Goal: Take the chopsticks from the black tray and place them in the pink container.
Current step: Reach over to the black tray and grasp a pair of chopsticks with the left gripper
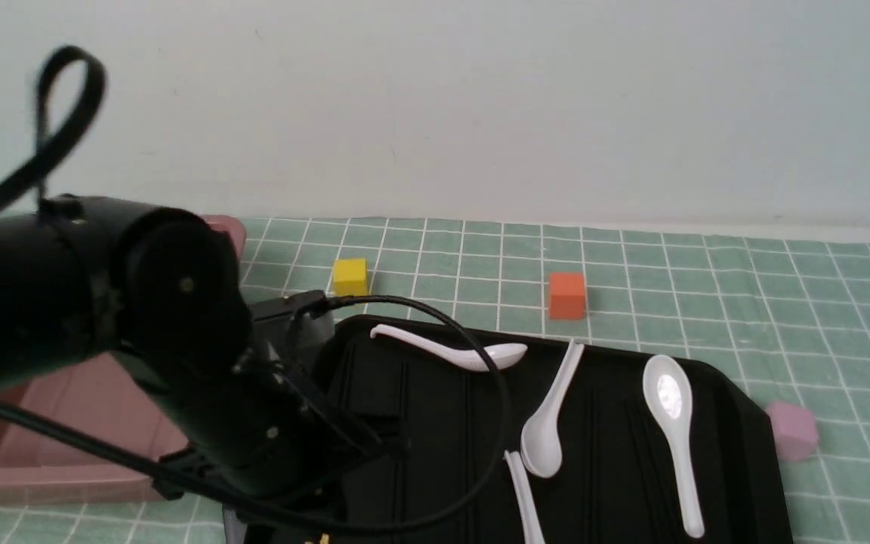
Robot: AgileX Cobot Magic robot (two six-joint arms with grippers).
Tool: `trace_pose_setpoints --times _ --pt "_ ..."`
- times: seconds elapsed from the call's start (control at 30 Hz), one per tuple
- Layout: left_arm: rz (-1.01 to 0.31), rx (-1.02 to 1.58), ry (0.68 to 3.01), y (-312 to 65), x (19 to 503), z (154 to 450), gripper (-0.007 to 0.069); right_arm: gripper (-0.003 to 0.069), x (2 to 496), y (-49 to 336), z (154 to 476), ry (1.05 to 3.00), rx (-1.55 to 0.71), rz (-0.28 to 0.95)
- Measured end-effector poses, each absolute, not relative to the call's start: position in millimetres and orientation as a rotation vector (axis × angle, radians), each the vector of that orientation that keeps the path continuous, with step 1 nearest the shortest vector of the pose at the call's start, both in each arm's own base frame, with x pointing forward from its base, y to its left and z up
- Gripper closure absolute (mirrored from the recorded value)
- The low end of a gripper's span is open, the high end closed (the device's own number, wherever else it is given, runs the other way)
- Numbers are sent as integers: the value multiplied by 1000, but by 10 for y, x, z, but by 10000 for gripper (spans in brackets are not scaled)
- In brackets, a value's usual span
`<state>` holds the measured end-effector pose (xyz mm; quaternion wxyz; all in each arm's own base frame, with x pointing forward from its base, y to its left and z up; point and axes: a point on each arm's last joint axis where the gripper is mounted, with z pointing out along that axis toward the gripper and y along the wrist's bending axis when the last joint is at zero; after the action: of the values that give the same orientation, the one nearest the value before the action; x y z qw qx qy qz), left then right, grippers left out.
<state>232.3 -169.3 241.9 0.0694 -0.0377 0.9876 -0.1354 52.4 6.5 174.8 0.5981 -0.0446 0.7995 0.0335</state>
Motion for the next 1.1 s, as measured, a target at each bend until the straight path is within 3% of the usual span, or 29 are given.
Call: trace_pose_setpoints --times 0.17,0.37,0.6,0.8,0.9,0.97,1.0,1.1 --pt "-194 -120 2956 -1678 2479 2174 346 419 524 65 1748 1855 -103 78" --pt "-134 -114 2970 -1733 2603 1893 300 419 524 65 1748 1855 -103 78" --pt "-119 -97 2974 -1821 2740 1530 300 419 524 65 1748 1855 -103 78" --pt "-111 -86 2970 -1845 2786 1464 306 419 524 65 1748 1855 -103 79" --pt "-102 -104 2976 -1846 2793 1453 366 419 524 65 1748 1855 -103 79" --pt "-101 -147 2973 -1845 2796 1452 492 419 524 65 1748 1855 -103 79" --pt "-102 -152 2972 -1844 2796 1455 517 419 524 65 1748 1855 -103 78" --pt "-113 -171 2961 -1842 2794 1495 501 419 524 65 1748 1855 -103 78"
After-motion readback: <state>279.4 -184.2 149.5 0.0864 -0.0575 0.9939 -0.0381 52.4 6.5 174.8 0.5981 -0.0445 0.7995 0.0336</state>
